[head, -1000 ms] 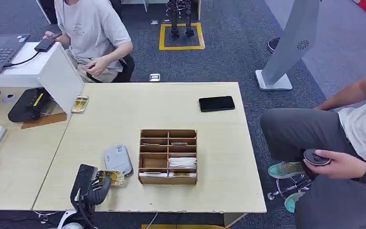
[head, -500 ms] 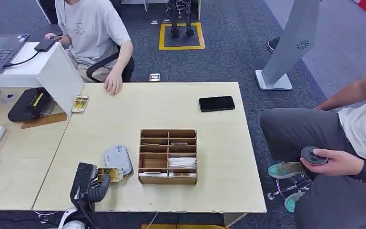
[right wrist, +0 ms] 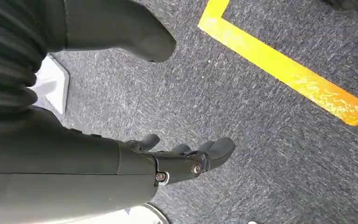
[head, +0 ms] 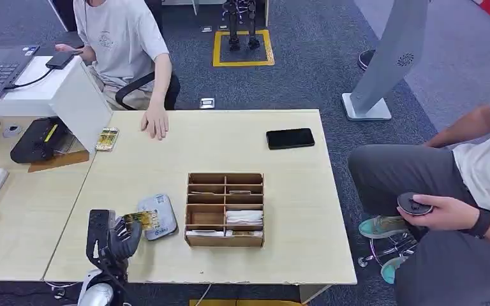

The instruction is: Pass the card to the sensor for recognition and then transmit it.

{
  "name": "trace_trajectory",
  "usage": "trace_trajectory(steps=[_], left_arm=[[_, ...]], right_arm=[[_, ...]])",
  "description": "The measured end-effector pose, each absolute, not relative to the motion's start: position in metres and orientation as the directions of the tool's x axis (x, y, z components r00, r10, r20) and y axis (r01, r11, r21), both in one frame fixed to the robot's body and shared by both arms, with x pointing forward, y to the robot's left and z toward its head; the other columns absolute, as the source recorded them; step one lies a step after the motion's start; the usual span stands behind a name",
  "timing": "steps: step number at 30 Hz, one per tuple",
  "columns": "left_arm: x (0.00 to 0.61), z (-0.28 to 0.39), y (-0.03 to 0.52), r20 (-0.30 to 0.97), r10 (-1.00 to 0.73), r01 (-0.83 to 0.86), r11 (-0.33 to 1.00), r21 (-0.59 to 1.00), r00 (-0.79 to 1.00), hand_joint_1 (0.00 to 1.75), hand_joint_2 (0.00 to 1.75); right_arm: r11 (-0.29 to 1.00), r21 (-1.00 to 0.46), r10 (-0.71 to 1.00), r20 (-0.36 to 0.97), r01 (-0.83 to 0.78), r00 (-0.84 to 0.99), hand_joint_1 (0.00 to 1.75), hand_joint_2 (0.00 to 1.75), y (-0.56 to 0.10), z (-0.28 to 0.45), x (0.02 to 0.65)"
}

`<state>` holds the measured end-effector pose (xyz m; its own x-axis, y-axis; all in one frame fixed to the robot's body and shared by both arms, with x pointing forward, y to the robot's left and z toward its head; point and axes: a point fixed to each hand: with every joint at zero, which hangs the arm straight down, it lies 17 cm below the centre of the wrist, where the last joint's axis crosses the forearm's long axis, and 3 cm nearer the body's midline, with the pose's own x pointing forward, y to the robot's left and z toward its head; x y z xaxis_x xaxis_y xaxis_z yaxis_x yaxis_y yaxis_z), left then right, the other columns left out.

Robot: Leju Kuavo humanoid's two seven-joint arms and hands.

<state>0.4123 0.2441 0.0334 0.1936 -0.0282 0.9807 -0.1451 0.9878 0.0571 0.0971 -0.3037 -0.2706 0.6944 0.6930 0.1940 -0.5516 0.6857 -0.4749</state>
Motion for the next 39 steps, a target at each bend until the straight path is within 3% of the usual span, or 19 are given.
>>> trace_trajectory(steps=[12, 24, 39], left_arm=[[0.423, 0.032, 0.246, 0.979, -0.082, -0.175, 0.978, 0.115, 0.187, 1.75, 1.75], [0.418, 0.024, 0.218, 0.954, -0.235, -0.102, 0.961, 0.257, 0.188, 1.75, 1.75], [0.416, 0.021, 0.205, 0.935, -0.304, -0.071, 0.944, 0.321, 0.185, 1.75, 1.75]], right_arm=[[0.681, -0.472, 0.696, 0.177, -0.561, 0.696, 0.00, 1.75, -0.303, -0.271, 0.094], [0.678, -0.470, 0.700, 0.178, -0.565, 0.692, 0.00, 1.75, -0.302, -0.271, 0.095], [0.679, -0.468, 0.700, 0.178, -0.566, 0.692, 0.00, 1.75, -0.301, -0.272, 0.094]])
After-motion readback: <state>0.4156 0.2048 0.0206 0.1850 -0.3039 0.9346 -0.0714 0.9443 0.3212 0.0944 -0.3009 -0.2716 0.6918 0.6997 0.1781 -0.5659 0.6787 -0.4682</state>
